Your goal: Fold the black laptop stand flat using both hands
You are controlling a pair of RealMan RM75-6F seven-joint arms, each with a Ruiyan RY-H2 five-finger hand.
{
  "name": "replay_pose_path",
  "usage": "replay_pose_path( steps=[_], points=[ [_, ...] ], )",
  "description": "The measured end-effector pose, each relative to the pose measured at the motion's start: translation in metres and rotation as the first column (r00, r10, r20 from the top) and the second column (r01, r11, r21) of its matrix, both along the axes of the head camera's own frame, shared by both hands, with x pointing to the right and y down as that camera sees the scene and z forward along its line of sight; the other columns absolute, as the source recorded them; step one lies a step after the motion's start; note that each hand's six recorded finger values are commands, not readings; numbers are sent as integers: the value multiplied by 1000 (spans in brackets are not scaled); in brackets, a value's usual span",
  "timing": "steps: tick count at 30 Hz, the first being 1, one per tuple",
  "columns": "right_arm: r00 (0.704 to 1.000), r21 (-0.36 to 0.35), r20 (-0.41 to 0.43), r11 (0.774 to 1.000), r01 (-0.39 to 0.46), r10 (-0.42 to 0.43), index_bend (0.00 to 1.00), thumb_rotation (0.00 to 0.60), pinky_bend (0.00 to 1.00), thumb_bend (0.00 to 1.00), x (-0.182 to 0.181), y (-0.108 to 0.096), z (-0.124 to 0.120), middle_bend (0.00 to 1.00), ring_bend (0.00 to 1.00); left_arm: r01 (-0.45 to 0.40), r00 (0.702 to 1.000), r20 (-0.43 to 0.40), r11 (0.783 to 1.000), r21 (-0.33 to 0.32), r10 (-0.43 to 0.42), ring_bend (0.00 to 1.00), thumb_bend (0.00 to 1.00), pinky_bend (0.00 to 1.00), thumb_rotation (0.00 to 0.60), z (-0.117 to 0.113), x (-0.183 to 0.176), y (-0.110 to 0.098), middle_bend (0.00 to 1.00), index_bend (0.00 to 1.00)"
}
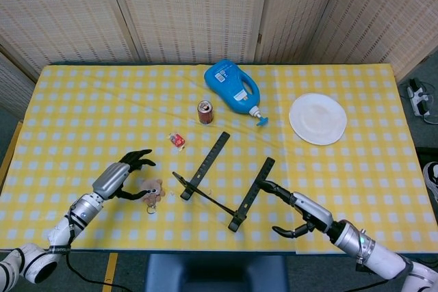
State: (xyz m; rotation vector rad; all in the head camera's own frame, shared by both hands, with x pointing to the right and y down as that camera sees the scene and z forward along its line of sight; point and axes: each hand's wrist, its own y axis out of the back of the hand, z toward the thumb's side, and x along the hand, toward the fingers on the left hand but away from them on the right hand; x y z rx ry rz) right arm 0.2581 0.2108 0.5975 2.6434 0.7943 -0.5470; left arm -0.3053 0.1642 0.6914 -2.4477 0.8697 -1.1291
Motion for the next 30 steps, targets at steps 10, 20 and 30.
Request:
replay_pose_path(
  steps=[10,20,30],
  points=[
    [1000,-22,-15,1000,-12,11,0,600,0,403,2,0,9,39,16,-49,994,-101,994,-96,39,40,335,0,600,26,55,-1,99,357],
    [1000,-31,-21,999,-18,17,0,600,0,402,4,0,16,39,17,-8,990,-138,988,-155,-13,58,389,0,600,49,82,4,144,454],
    [1000,-44,-23,999,-22,21,0,600,0,402,7,1,19,39,16,6,987,-160,986,-166,-32,64,408,0,600,55,95,8,162,490]
  ],
)
